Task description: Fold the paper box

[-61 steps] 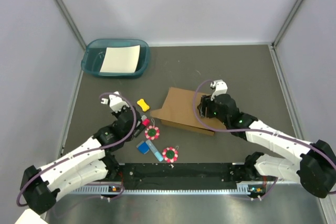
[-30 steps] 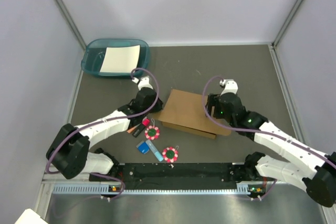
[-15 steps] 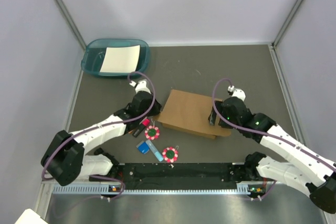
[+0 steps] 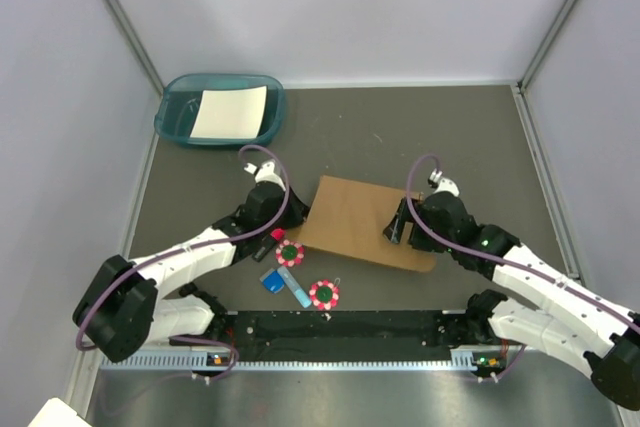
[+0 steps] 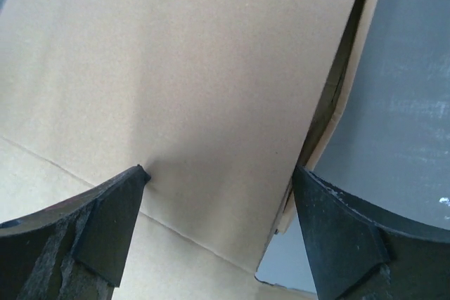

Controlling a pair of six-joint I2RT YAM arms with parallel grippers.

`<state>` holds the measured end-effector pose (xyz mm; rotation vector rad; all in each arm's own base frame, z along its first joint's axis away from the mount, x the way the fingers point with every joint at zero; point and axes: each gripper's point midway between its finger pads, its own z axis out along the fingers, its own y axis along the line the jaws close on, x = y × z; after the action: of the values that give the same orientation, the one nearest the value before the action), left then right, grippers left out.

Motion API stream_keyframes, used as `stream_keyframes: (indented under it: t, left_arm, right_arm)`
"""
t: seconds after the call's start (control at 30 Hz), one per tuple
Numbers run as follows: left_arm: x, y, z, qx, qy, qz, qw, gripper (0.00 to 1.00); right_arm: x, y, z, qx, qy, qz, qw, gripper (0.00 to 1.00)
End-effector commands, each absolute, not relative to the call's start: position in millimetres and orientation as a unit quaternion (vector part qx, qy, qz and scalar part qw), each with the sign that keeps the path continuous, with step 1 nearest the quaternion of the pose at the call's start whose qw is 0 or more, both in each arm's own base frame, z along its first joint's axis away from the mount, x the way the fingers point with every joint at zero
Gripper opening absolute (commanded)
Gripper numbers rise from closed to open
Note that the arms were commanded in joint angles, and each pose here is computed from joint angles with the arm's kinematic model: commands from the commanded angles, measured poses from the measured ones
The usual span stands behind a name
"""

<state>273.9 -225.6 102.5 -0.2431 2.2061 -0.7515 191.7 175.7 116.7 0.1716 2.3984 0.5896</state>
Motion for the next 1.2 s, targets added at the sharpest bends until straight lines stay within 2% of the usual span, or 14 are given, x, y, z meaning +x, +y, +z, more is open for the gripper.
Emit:
stream_keyframes:
  t: [0.0, 0.13, 0.37, 0.53, 0.83, 0.93, 1.03, 1.1, 1.17]
  left_arm:
    - [262.0, -239.6, 104.4, -0.089, 0.860, -0.341, 0.369, 0.15]
    - [260.4, -242.3, 105.9, -0.096, 0.856, -0.353, 0.366, 0.15]
    - [258.6, -240.9, 104.0, -0.096, 0.857, -0.351, 0.364, 0.15]
    - [244.1, -253.4, 104.8, -0.085, 0.852, -0.395, 0.332, 0.11]
    - [228.6, -262.7, 88.6, -0.083, 0.859, -0.419, 0.282, 0.10]
    - [230.3, -253.0, 77.9, -0.086, 0.871, -0.387, 0.290, 0.13]
    - [237.3, -223.4, 65.7, -0.101, 0.892, -0.304, 0.318, 0.18]
    - [247.4, -191.6, 61.7, -0.123, 0.900, -0.222, 0.354, 0.21]
    - [257.4, -177.7, 78.3, -0.130, 0.889, -0.195, 0.393, 0.25]
  right_arm:
    - [173.3, 193.3, 102.6, 0.058, 0.918, 0.272, 0.281, 0.85]
    - [172.5, 194.9, 98.4, 0.063, 0.921, 0.272, 0.272, 0.85]
    - [179.4, 178.3, 110.7, 0.066, 0.914, 0.247, 0.314, 0.84]
    - [179.3, 176.0, 102.7, 0.061, 0.922, 0.230, 0.307, 0.83]
    - [181.6, 175.7, 99.4, 0.060, 0.924, 0.222, 0.306, 0.82]
    - [182.3, 174.3, 100.1, 0.059, 0.924, 0.219, 0.309, 0.82]
    - [183.9, 170.4, 110.8, 0.057, 0.920, 0.216, 0.323, 0.82]
    - [184.5, 164.9, 123.5, 0.054, 0.918, 0.207, 0.333, 0.83]
    - [187.6, 156.3, 132.5, 0.047, 0.917, 0.187, 0.348, 0.84]
